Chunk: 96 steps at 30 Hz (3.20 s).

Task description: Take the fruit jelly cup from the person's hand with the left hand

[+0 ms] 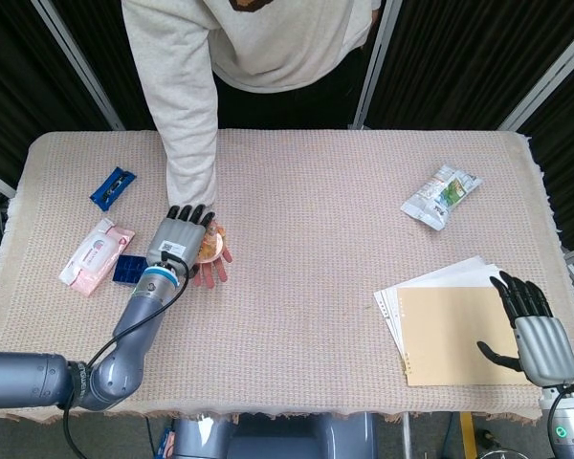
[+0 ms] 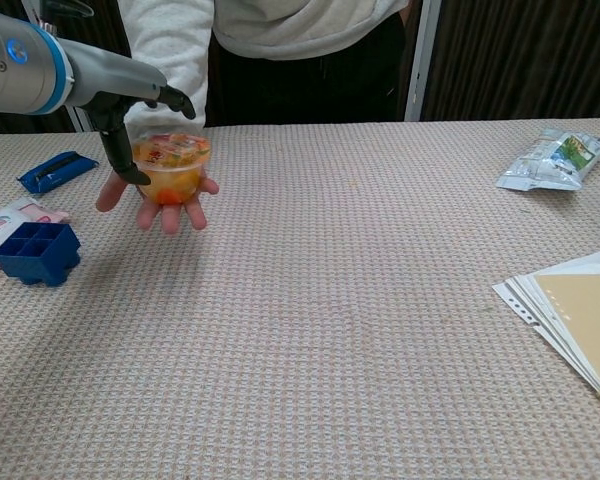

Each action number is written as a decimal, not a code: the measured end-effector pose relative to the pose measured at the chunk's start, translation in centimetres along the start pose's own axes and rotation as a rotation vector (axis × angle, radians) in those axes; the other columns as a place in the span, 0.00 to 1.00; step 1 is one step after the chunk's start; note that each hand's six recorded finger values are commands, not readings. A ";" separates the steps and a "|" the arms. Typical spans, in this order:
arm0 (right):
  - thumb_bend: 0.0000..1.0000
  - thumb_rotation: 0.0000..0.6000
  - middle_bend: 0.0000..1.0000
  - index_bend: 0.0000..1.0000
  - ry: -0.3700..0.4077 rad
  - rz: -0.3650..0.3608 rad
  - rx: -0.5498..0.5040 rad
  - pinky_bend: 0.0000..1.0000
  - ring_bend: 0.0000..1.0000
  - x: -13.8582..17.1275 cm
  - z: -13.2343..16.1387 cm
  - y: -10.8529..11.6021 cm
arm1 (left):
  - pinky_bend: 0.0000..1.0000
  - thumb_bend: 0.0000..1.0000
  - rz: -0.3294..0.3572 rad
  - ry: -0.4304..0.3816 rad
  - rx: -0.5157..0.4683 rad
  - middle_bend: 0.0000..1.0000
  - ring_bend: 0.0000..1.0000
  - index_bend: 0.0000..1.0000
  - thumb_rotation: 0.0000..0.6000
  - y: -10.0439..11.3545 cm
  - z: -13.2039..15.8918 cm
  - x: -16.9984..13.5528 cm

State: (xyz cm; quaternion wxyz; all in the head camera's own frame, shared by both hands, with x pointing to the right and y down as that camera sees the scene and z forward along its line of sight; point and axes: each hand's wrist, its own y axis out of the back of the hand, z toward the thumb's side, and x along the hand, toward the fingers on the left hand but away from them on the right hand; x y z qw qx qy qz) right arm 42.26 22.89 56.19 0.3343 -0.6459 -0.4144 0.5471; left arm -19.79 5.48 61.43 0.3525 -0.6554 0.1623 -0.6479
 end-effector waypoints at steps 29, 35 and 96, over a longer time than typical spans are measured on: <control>0.12 1.00 0.00 0.00 -0.007 0.006 -0.002 0.00 0.00 0.1 -0.2 0.1 | 0.56 0.61 0.206 -0.022 -0.121 0.61 0.56 0.76 1.00 2.1 2.4 0.5; 0.12 1.00 0.00 0.00 -0.010 0.006 -0.003 0.00 0.00 0.1 -0.3 0.1 | 0.56 0.61 0.245 -0.069 -0.152 0.61 0.57 0.78 1.00 2.8 1.9 -1.6; 0.12 1.00 0.00 0.00 -0.005 -0.006 0.015 0.00 0.00 -0.2 0.2 -0.1 | 0.00 0.22 0.378 0.024 -0.113 0.00 0.00 0.00 1.00 -12.8 -15.9 -16.5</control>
